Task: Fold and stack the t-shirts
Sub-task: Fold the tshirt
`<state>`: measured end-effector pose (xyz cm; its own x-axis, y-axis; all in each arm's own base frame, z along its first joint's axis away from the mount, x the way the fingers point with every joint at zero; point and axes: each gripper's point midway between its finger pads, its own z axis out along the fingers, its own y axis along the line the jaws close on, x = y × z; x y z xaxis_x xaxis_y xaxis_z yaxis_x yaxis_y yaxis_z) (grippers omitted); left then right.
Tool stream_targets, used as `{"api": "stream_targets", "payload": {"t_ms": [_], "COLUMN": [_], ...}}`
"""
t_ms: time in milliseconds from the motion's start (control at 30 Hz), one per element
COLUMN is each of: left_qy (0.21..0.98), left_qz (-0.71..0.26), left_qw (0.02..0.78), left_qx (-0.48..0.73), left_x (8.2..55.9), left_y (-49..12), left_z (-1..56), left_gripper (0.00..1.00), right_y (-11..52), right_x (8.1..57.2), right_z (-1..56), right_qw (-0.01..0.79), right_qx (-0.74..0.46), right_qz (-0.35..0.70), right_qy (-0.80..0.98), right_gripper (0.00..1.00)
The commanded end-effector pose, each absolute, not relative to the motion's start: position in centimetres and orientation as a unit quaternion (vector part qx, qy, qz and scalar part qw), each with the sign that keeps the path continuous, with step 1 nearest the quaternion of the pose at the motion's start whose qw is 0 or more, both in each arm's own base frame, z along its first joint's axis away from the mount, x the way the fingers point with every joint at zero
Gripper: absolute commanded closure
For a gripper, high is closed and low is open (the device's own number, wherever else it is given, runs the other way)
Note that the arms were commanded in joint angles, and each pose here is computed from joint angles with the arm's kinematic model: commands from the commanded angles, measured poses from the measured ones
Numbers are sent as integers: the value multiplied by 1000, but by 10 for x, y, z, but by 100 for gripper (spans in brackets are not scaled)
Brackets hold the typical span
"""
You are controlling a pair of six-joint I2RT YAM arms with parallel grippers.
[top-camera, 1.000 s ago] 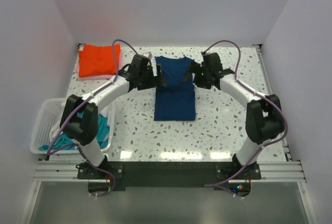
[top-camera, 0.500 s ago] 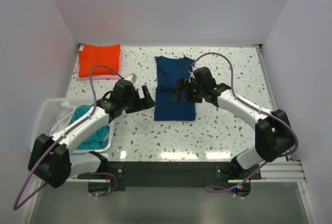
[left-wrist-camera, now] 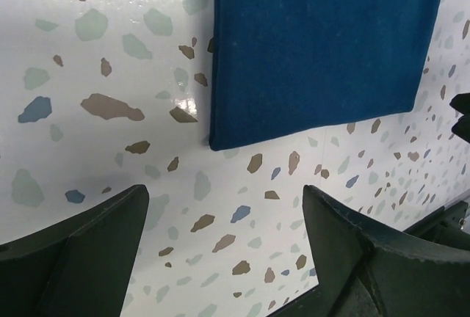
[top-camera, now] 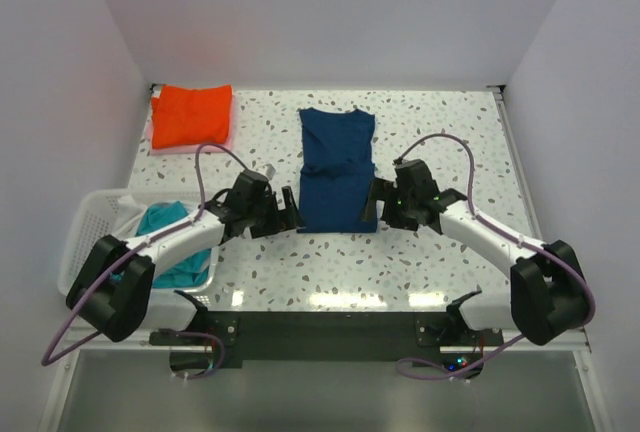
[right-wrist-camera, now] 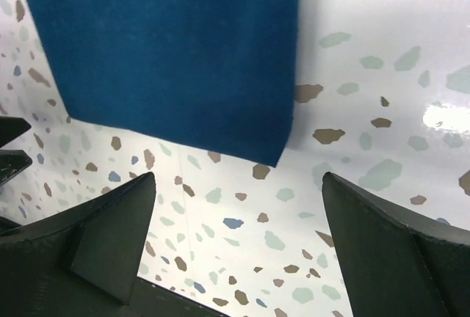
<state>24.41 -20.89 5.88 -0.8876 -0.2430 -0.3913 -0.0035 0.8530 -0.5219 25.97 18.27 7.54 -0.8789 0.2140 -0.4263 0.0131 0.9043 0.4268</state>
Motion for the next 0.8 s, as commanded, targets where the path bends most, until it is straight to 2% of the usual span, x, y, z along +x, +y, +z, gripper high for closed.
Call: {"api": "stream_targets", "payload": {"t_ms": [0,67,333,400,433,533,600,767], "left_qy": [923,926,929,929,929,929,928,929], "left_qz": [-298,-292,-282,-283,-283,-282,-282,-281], "left_qw": [239,235,231,232,233,234,235,236], "left_qx": [-54,-53,-58,-58,-58,-56,-57,-54], "left_x": [256,258,256,256,257,257,258,259], "left_y": [-229,-229,-225,-226,-226,-226,-226,-226], "left_z": [65,61,54,54,54,55,56,58], "left_gripper": [11,16,16,16,16,16,15,15], "right_y": [180,190,270,292,306,342,353,383], "right_x": [266,268,302,304,313,332,345,383], "right_z": [78,83,139,124,137,127,104,99], "right_qw": [253,252,270,245,255,247,229,232], "right_qx": [84,67,-47,-67,-78,-93,-88,-87], "right_qz": [214,241,384,383,393,401,396,410], "right_qy": [940,935,882,888,880,877,885,878], "right_gripper": [1,1,1,1,1,1,1,1]}}
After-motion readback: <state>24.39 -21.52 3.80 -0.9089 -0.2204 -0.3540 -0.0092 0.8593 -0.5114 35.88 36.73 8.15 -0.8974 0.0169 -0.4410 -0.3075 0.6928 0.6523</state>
